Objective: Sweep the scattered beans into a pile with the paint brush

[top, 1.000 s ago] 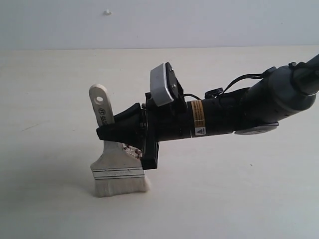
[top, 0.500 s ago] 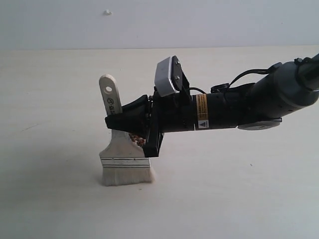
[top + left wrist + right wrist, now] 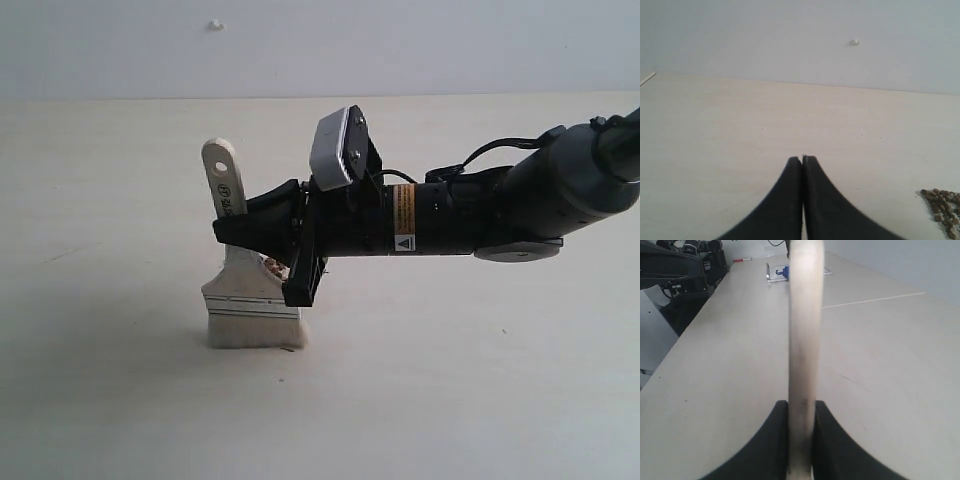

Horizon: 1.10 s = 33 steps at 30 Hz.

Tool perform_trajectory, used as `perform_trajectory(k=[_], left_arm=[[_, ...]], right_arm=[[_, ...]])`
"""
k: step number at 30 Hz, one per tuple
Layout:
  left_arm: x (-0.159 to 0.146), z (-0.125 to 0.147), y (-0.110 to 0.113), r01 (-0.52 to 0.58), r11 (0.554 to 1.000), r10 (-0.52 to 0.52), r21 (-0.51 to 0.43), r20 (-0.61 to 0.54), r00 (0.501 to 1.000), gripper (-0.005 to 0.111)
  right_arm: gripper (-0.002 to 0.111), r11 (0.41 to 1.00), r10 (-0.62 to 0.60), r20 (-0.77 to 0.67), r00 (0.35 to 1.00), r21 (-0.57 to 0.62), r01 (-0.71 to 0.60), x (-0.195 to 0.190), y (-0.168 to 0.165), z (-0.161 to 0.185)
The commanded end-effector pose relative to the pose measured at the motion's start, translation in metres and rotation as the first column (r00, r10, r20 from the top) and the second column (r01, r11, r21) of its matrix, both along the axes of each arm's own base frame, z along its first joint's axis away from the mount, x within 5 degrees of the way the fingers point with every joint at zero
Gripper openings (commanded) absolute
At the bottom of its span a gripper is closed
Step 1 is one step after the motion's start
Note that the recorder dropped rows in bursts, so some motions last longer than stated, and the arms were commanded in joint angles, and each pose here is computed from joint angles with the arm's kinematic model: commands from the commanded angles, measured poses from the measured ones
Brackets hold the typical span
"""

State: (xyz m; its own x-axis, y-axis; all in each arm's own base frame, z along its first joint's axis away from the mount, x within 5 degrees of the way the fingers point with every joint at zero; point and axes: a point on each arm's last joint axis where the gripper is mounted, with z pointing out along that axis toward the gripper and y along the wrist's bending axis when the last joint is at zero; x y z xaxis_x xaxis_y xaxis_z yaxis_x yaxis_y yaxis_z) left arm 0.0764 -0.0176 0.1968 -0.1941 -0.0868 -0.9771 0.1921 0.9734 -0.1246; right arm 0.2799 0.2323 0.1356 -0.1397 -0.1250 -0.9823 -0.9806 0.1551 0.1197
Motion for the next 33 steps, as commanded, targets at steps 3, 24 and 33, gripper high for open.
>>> perform_trajectory(k=[3, 24, 33], left_arm=[[-0.001, -0.001, -0.001, 0.011, 1.000, -0.011, -0.007, -0.002, 1.000, 0.000], [-0.001, -0.001, -0.001, 0.011, 1.000, -0.011, -0.007, -0.002, 1.000, 0.000], [-0.001, -0.001, -0.001, 0.011, 1.000, -0.011, -0.007, -0.002, 1.000, 0.000]], right_arm=[[0.000, 0.999, -0.037, 0.068, 0.997, 0.019, 0.036, 0.006, -0.001, 0.004], [0.000, 0.990, 0.124, -0.017, 0.992, 0.071, -0.123, -0.010, 0.001, 0.040], [0.000, 0.981, 0.171, -0.083, 0.982, -0.081, -0.177, -0.015, -0.001, 0.022]])
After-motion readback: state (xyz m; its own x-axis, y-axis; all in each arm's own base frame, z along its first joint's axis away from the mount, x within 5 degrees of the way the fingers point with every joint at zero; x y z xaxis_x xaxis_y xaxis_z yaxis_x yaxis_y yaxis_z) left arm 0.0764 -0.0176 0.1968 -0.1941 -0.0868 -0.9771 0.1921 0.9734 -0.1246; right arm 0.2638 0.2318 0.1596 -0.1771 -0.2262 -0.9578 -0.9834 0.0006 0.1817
